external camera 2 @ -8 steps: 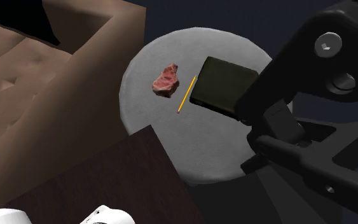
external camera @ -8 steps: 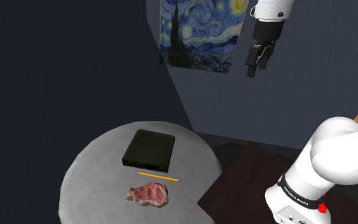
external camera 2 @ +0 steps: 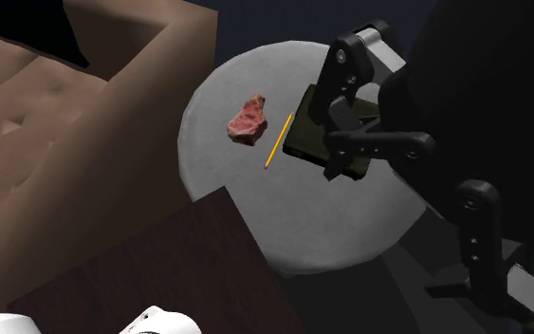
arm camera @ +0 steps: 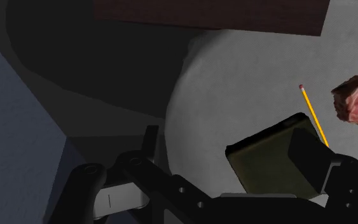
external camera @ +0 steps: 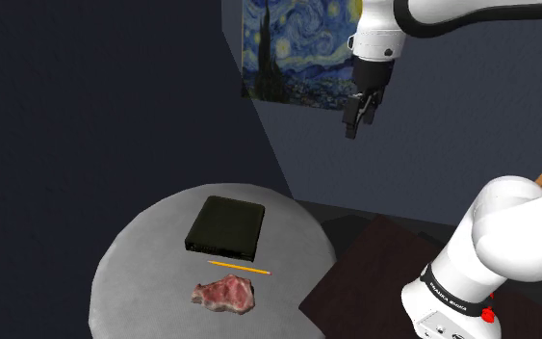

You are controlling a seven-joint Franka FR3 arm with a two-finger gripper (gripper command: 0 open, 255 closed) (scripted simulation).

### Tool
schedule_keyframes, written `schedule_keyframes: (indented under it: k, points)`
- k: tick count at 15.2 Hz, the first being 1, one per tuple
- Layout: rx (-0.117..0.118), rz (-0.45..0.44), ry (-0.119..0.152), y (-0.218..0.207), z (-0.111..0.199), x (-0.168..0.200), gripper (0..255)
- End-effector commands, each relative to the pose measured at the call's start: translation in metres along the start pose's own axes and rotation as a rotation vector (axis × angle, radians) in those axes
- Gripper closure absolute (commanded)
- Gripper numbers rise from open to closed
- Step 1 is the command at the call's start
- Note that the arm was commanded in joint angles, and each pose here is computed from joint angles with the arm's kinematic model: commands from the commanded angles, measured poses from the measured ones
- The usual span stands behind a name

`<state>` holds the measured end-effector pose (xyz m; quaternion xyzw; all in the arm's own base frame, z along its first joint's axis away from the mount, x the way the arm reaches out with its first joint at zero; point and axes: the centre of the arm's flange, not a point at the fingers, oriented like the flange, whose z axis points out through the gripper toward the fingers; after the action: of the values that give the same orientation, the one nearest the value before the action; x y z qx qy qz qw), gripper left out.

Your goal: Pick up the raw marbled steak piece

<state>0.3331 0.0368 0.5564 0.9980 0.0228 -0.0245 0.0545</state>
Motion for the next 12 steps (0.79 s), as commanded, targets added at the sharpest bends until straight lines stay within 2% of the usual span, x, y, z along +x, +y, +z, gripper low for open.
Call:
schedule_keyframes:
  k: [1,12]
  points:
    - [0.001,-0.021,0.007,-0.019,0.018,0.006,0]
    - [0.004,-0.141,0.039,-0.126,0.101,0.052,0]
